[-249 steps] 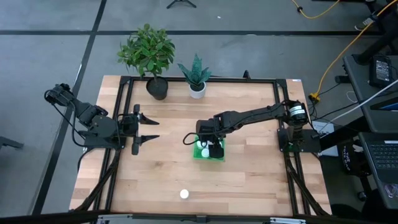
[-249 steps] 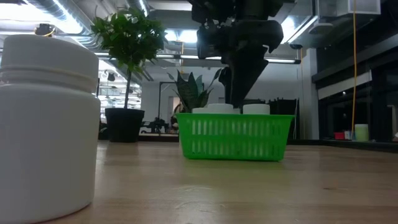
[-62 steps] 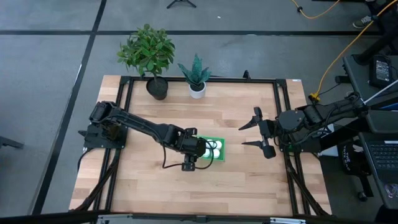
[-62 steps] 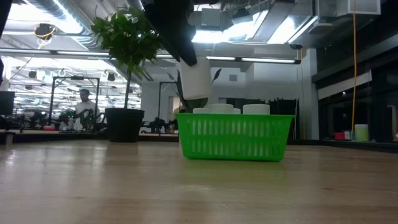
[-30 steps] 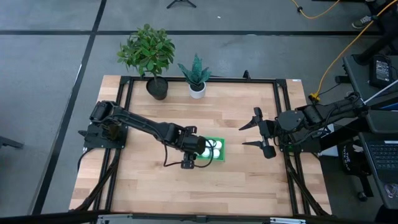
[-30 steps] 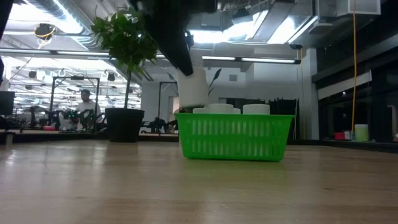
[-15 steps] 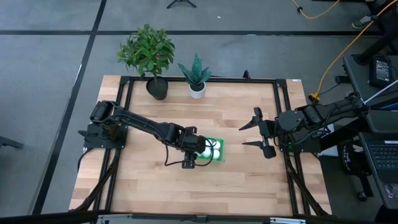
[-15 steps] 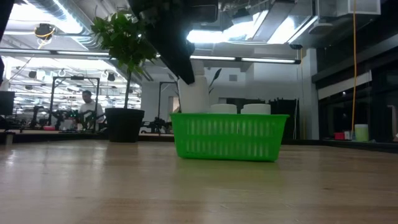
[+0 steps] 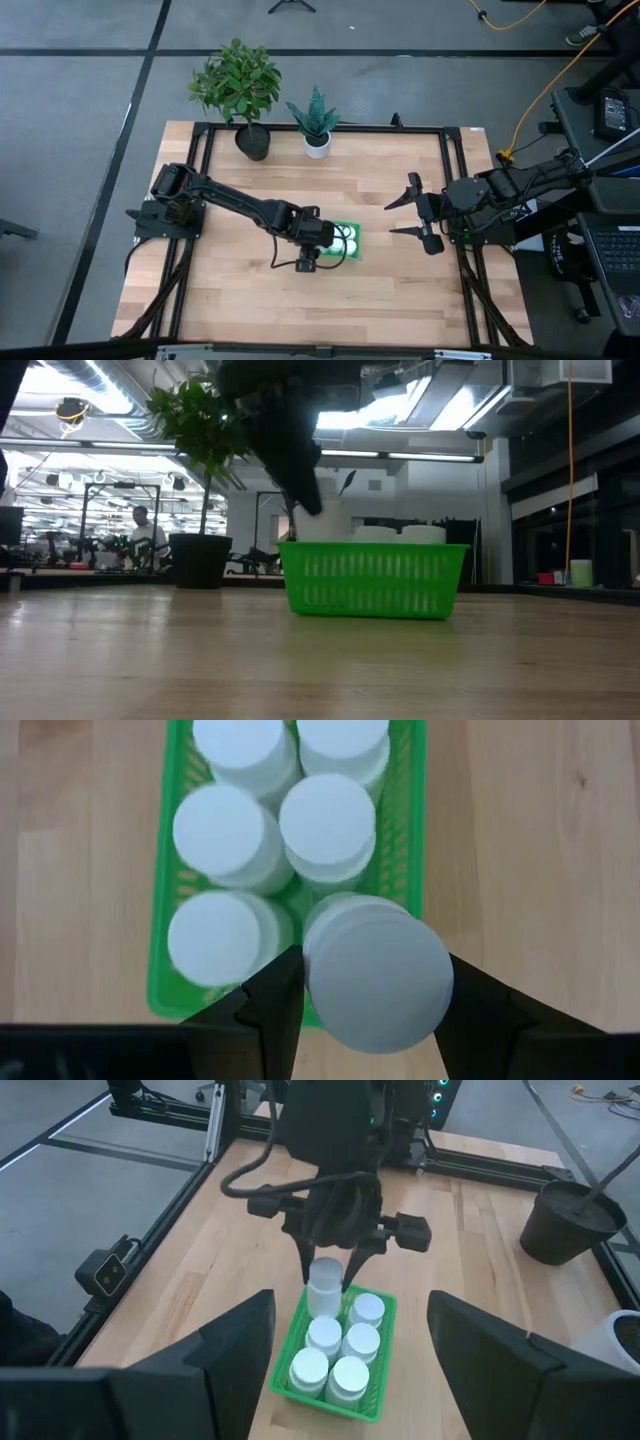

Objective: Pick and place pill bottles into a basket
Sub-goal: Put the white pill bottle into the green basket, then return to Home Position

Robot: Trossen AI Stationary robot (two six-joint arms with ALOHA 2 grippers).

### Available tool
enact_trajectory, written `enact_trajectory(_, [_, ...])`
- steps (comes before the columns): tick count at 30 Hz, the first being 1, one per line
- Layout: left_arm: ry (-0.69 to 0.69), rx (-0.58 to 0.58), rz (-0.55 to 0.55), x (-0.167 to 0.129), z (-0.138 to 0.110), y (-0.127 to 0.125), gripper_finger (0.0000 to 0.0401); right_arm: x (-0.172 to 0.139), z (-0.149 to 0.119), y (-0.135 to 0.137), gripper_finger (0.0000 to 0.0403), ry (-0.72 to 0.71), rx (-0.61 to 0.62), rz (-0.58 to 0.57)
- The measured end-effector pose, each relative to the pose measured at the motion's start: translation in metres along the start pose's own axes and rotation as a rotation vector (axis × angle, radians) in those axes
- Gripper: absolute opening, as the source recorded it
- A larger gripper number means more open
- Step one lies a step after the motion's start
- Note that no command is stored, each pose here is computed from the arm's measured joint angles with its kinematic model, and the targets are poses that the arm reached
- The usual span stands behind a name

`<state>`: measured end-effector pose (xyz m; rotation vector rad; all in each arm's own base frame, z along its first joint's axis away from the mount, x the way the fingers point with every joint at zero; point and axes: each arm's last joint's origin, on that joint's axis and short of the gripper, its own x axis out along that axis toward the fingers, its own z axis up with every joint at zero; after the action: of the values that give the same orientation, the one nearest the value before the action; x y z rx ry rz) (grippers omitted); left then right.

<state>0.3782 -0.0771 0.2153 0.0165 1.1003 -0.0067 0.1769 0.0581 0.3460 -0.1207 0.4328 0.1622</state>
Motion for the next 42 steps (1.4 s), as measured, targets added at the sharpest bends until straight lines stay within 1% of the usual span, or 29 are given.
enact_trajectory(9, [0.003,-0.015,-0.002,0.001,0.000,0.006,0.0173,0.000,0.000,0.000,0.0264,0.000,0.000,0.000])
enact_trajectory(14, [0.039,-0.065,-0.005,0.012,-0.011,0.012,0.0177,0.000,0.000,0.000,0.0264,0.000,0.000,0.000])
enact_trajectory(18, [0.056,-0.102,-0.023,0.015,-0.016,0.013,0.0200,0.000,0.000,0.000,0.0264,0.000,0.000,0.000])
enact_trajectory(24, [0.017,-0.135,-0.051,0.013,-0.010,0.011,0.0241,0.000,0.000,0.000,0.0264,0.000,0.000,0.000])
enact_trajectory(28, [0.000,-0.153,-0.058,0.006,-0.003,0.011,0.0268,0.000,0.000,0.000,0.0264,0.001,-0.001,0.000])
enact_trajectory(31, [-0.052,-0.150,-0.072,-0.014,0.009,0.008,0.0285,0.000,0.000,0.000,0.0264,0.002,-0.001,0.000])
enact_trajectory(35, [-0.139,-0.148,-0.044,-0.057,0.028,0.010,0.0293,0.000,-0.002,0.000,0.0264,0.019,-0.003,-0.002])
enact_trajectory(37, [-0.217,-0.158,-0.007,-0.087,0.035,0.013,0.0293,0.000,-0.003,0.000,0.0264,0.035,0.006,-0.009])
enact_trajectory(39, [-0.330,-0.163,0.053,-0.119,0.039,0.015,0.0292,0.000,-0.005,-0.001,0.0264,0.048,0.018,-0.013])
enact_trajectory(42, [-0.480,-0.159,0.181,-0.166,0.033,0.019,0.0290,0.000,-0.005,-0.003,0.0263,0.052,-0.003,-0.047])
